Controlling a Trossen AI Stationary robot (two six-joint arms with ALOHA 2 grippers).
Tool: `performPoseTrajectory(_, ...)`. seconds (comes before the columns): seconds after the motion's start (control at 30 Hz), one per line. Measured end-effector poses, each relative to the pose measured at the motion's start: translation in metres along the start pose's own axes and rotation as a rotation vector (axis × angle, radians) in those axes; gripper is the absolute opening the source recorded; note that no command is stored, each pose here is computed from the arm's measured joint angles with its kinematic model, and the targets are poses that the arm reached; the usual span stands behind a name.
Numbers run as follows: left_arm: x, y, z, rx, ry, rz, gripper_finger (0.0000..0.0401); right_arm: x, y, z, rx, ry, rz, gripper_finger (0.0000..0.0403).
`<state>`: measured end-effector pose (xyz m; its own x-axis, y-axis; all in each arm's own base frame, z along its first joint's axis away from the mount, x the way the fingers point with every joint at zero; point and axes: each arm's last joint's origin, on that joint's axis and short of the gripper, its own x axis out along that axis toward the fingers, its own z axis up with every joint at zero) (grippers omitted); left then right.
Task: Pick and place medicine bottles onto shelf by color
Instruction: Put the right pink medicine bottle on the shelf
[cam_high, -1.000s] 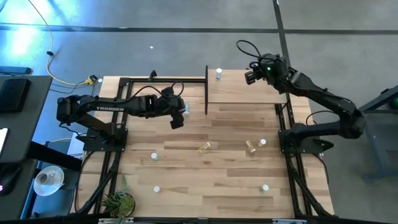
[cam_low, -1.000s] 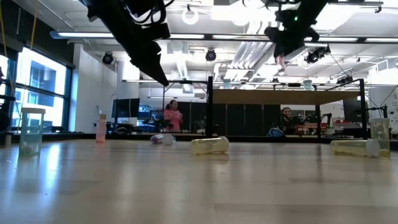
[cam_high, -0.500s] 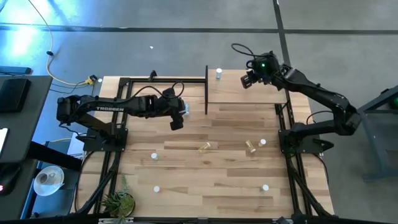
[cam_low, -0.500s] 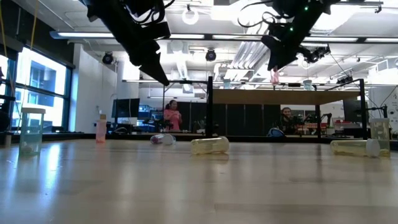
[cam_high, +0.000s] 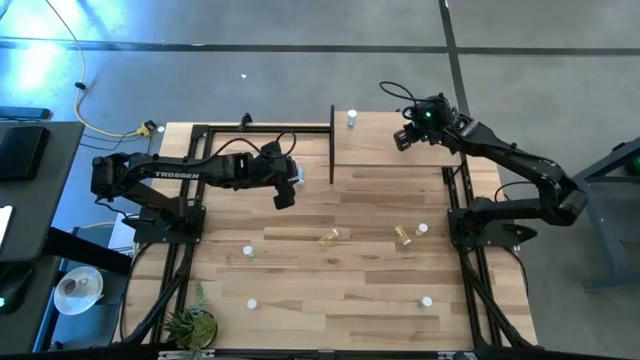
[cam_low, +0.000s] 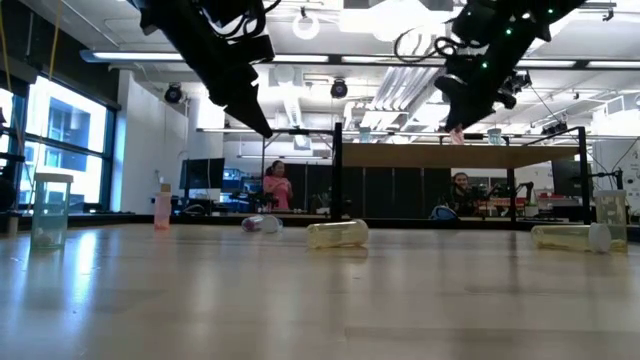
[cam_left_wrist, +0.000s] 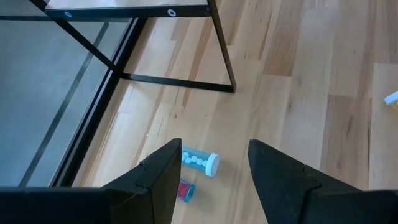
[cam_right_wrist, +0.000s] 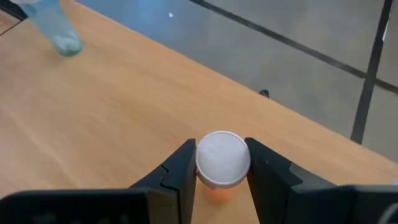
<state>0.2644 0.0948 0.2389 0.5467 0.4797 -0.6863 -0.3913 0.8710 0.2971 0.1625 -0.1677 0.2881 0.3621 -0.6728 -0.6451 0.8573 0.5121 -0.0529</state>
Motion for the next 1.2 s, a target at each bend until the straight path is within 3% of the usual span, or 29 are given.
performPoseTrajectory(0.13, 0.000, 0.000, 0.000, -0.002, -0.002, 0.000, 0.0174, -0.013, -0.003, 0.003, 0.024, -0.101, 0.010, 0.0108)
performPoseTrajectory(0.3, 0.000, 0.000, 0.002, -0.007, -0.017, 0.002, 0.0174, -0.016, -0.004, 0.004, 0.035, -0.125, -0.008, 0.0108)
performPoseTrajectory(0.53, 0.000, 0.000, 0.003, -0.009, -0.030, 0.004, 0.0174, -0.006, -0.004, 0.004, 0.078, -0.102, -0.079, 0.0108)
performPoseTrajectory(1.2, 0.000, 0.000, 0.003, -0.008, -0.028, 0.004, 0.0175, 0.005, -0.001, 0.001, 0.089, -0.058, -0.087, 0.0108)
